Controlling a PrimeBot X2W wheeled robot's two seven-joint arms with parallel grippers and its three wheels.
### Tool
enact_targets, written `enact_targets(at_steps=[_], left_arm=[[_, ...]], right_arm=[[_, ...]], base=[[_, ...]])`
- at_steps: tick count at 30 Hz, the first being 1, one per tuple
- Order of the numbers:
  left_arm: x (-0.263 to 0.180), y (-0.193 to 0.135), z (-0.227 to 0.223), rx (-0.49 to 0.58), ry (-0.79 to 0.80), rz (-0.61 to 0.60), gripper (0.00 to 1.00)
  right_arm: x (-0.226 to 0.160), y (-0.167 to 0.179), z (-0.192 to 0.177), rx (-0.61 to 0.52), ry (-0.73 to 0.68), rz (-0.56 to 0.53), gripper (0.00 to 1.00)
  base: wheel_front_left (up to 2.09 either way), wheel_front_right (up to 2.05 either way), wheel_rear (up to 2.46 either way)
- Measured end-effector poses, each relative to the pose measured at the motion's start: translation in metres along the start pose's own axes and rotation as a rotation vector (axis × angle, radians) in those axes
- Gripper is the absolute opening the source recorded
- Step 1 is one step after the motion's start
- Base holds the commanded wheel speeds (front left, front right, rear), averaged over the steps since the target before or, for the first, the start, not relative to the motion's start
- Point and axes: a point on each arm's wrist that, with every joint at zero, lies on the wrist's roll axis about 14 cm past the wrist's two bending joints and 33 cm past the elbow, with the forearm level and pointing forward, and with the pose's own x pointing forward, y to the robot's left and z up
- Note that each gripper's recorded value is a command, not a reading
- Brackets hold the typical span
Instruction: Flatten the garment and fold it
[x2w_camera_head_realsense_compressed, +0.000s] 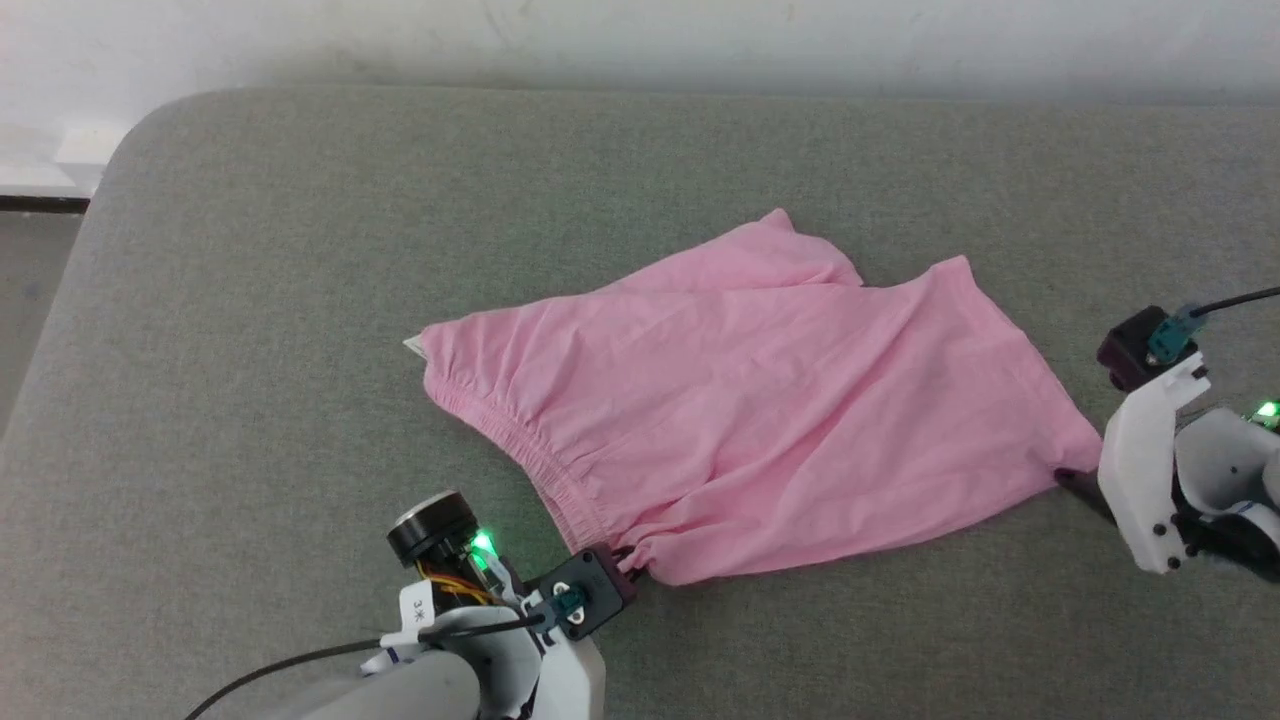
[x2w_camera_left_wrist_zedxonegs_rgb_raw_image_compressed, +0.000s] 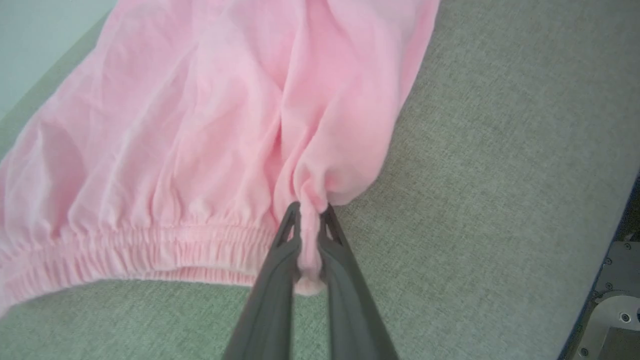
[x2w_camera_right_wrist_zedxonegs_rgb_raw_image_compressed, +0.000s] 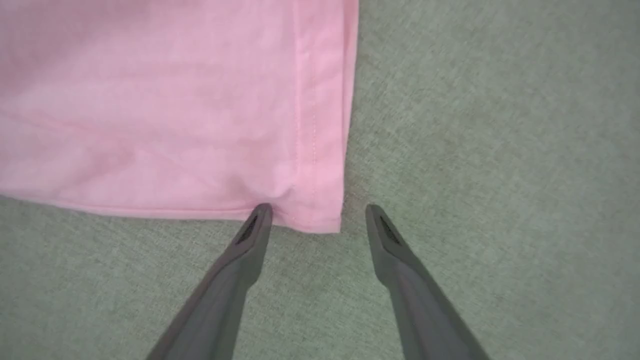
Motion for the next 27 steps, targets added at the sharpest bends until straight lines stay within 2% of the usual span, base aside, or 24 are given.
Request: enact_targets(at_steps=[6,7,8,9,14,17,21,27], left_arm=[[0.002,0.000,-0.007,-0.030,0.000,0.011,0.00],[0.002,0.001,-0.009,-0.033,0.001,0.012,0.00],[0.003,0.001,-0.009,-0.037,0.000,0.014,0.00],[0.003,0.001,-0.009,-0.039,-0.003,0.015,0.00],[0.000,-0.001,-0.002,-0.066,-0.048,0.043,0.00],[-0.006,0.013,0.014,-0.086,-0.131,0.119,0.00],[-0.022,0.045,0.054,-0.078,-0.316,0.251,0.00],[-0.055,0.092,0.128,-0.006,-0.567,0.378,0.00]], right_arm=[[0.022,0.018,-0.017,0.006,0.076,0.057,1.00],[0.022,0.018,-0.017,0.005,0.076,0.060,0.73],[0.022,0.018,-0.016,0.005,0.066,0.060,0.20],[0.022,0.018,-0.015,0.009,0.046,0.060,0.00],[0.014,0.024,-0.001,0.042,-0.092,0.074,0.00],[-0.004,0.022,0.029,0.056,-0.276,0.066,0.00],[-0.049,0.015,0.091,0.096,-0.588,0.058,0.00],[-0.127,0.000,0.156,0.100,-0.952,0.013,0.00]], base=[[0.00,0.00,0.00],[0.00,0.00,0.00],[0.00,0.00,0.00],[0.00,0.00,0.00],[0.00,0.00,0.00],[0.00,0.00,0.00],[0.00,0.00,0.00],[0.00,0.00,0.00]])
